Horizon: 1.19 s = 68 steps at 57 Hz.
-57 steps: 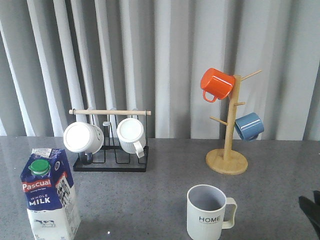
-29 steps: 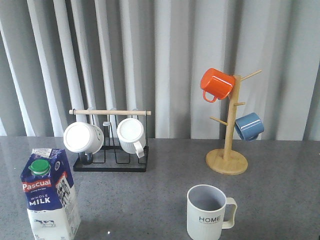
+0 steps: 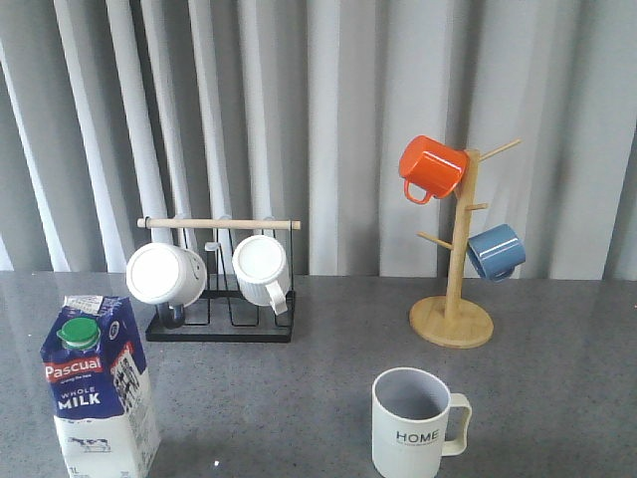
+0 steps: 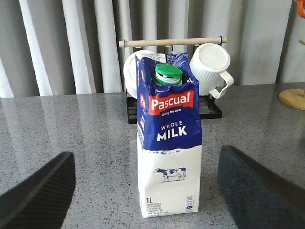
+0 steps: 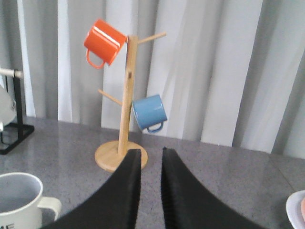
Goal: Place milk next to cup
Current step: 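Open the right gripper and raise it away from the mug, then move the left gripper to the Pascual milk carton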
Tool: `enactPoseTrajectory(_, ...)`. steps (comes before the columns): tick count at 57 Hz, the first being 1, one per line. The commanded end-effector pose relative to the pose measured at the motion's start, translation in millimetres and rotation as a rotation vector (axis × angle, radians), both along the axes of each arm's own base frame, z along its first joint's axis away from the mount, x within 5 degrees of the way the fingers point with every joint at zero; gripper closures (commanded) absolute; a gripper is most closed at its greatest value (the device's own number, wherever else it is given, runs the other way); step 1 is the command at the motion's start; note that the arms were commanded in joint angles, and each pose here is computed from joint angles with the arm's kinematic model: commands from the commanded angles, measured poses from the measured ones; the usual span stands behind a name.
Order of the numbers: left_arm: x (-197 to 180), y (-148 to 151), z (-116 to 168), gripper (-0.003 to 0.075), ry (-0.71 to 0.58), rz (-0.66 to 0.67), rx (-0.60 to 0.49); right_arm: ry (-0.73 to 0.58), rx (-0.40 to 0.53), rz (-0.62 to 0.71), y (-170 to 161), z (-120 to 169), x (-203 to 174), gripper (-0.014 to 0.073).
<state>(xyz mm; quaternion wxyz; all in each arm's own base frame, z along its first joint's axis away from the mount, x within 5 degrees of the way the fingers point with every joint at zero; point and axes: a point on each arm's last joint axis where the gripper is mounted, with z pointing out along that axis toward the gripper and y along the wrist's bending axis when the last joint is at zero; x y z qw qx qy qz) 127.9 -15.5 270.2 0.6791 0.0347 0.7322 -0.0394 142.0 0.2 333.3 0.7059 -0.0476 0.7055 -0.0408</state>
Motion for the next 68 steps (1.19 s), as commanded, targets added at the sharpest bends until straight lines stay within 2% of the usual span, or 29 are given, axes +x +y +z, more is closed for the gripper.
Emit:
enactPoseTrajectory(1,1.3,0.9,14.6,0.0130,-0.090,0.015,-0.017,-0.126,-0.012,0.028,2.5,21.6,-8.4,0.0557)
enactPoseTrajectory(6,1.3,0.9,14.6,0.0130,-0.090,0.015,-0.017,-0.121,-0.012,0.019,1.8,21.6,-11.0,0.0610)
enactPoseTrajectory(68,1.3,0.9,14.6,0.0130,-0.090,0.015,-0.017,-0.127,-0.024,0.010,1.1,23.1,-16.3,0.0604)
